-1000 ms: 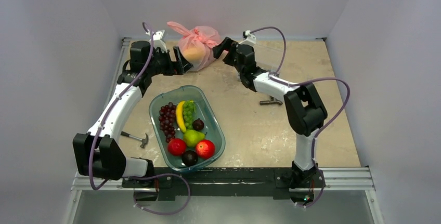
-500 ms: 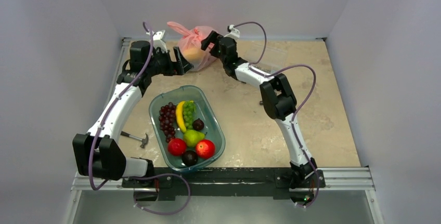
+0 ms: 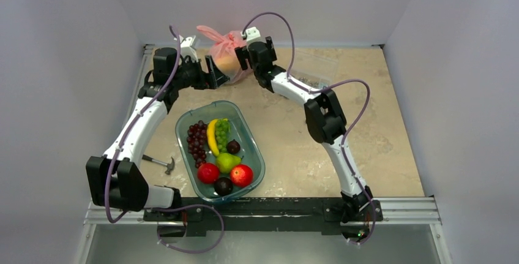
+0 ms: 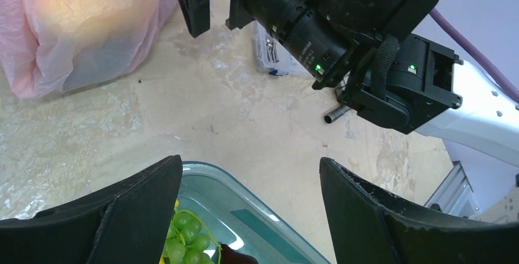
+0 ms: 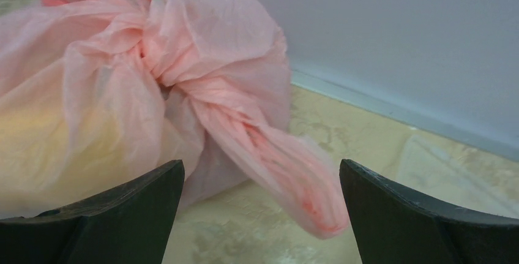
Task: Take the fake fruits out of the plastic bag
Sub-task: Move the plastic bag to the center of the board.
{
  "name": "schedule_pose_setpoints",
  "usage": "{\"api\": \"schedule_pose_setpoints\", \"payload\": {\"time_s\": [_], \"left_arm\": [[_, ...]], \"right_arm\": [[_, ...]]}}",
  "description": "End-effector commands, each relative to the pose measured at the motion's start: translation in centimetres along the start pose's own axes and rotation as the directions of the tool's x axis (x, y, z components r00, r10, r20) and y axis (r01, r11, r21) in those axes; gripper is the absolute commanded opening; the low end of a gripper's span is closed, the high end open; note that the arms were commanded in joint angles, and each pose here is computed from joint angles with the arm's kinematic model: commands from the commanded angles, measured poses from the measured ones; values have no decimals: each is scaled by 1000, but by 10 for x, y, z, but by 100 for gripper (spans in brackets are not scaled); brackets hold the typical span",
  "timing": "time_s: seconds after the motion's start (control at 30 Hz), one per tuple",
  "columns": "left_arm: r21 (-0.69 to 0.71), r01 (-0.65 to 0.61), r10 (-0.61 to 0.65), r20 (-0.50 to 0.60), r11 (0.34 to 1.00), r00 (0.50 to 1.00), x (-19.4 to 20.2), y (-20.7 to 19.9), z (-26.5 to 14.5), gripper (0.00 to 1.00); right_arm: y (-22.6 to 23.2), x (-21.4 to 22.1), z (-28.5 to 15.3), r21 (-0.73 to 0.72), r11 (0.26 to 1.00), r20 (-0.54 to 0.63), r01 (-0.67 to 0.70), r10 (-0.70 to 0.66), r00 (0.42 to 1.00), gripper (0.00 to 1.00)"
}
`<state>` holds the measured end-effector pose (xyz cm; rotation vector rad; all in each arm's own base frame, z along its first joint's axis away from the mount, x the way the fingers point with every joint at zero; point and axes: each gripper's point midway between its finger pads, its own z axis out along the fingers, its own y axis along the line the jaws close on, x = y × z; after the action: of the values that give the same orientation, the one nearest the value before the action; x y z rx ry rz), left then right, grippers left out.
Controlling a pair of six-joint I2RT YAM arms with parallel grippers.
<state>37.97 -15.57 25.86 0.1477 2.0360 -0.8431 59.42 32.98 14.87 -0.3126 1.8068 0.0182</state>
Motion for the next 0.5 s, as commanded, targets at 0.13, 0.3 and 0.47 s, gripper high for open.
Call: {"api": "schedule_pose_setpoints", "payload": {"time_s": [0.13,0.3,0.47], "left_arm": [[71,4,-6,27,997,1000,-17,-15,6,82],[72,10,-12,20,997,1000,-16,-14,8,81],[61,16,-17,13,998,1000,-14,-11,9,81]], "right_arm": [[-41,-23,20,204,927,-2,315,-321,947,99],[-38,-7,28,200,917,-30,345,-347,938,95],[-31,-3,30,164,925,-31,342,-341,939,61]]}}
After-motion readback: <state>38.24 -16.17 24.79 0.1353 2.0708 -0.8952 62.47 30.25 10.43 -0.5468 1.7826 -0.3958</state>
